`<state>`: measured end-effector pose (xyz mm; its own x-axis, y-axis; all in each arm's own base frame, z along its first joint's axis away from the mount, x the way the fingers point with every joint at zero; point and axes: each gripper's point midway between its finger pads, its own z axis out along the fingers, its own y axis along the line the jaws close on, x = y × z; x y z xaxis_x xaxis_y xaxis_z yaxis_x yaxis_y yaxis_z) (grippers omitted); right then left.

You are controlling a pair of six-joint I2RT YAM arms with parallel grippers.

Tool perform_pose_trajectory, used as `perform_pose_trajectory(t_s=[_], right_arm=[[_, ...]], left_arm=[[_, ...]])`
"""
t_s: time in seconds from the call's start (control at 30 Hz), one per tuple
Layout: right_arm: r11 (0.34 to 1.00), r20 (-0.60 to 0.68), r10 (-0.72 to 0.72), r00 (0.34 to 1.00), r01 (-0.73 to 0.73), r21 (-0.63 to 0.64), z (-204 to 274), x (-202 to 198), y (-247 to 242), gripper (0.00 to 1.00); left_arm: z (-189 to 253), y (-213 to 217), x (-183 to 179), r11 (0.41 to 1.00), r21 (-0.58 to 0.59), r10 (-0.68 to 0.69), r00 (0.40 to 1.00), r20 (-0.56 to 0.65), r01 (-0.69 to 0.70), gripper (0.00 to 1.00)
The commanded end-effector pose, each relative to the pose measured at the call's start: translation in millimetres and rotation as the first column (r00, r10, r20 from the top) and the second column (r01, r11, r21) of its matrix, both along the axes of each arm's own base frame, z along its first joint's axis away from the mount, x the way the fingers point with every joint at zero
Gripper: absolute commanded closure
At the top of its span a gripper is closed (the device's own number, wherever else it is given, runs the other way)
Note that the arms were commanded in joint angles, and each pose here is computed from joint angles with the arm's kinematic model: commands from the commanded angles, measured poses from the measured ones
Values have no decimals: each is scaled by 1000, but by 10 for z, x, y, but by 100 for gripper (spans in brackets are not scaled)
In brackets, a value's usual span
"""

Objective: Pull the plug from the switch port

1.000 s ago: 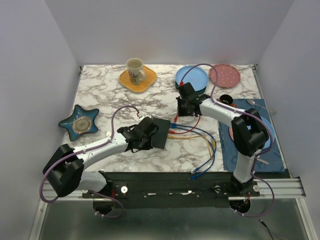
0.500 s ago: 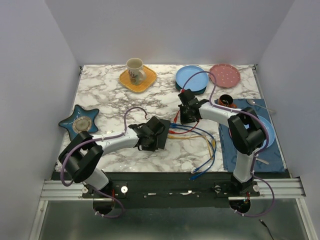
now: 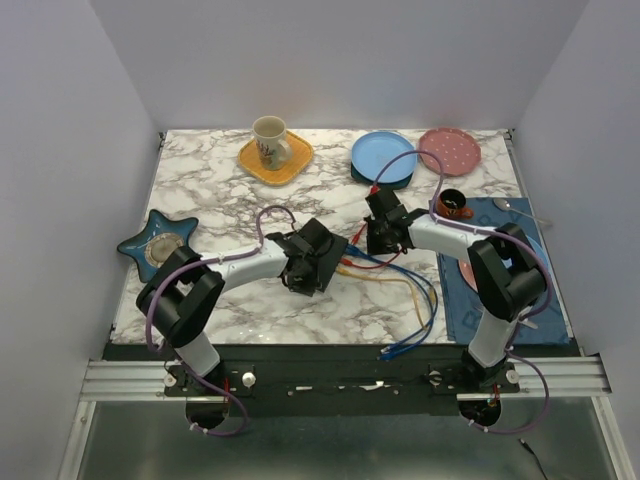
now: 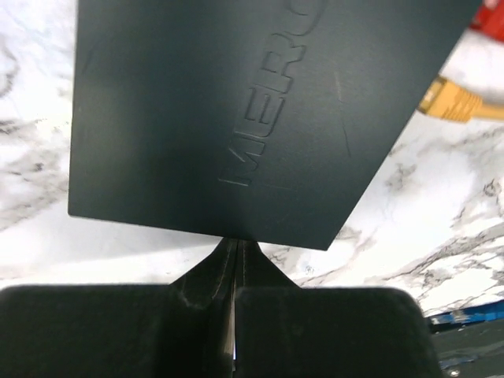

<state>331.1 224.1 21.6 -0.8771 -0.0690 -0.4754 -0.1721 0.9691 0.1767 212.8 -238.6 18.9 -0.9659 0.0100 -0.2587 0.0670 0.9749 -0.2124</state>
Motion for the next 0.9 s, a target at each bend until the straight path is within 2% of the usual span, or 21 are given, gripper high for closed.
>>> perform_pose_trajectory(t_s=[0.0, 0.2, 0.43, 0.6, 0.73, 0.87], right_arm=[[997, -63, 29, 998, -25, 75, 81, -238, 75, 99], [990, -70, 37, 997, -27, 141, 148, -284, 174, 97], [978, -80, 68, 994, -50, 202, 212, -196, 410, 96], [985, 51, 8, 999, -17, 171, 596, 94, 359, 96], [995, 115, -6, 993, -6, 100, 763, 321, 243, 94], [994, 79, -67, 995, 60, 88, 665, 549, 35, 94]], left_arm=[[-14, 36, 286, 998, -10, 69, 998, 2, -69, 93], [35, 137, 572, 989, -55, 136, 990, -24, -137, 92], [241, 99, 1085, 984, -73, 165, 986, 12, -163, 92], [372, 230, 1351, 977, -61, 206, 977, 48, -203, 92], [387, 367, 1332, 973, -46, 230, 971, 61, -228, 92], [305, 385, 1175, 966, -69, 252, 967, 34, -249, 92]])
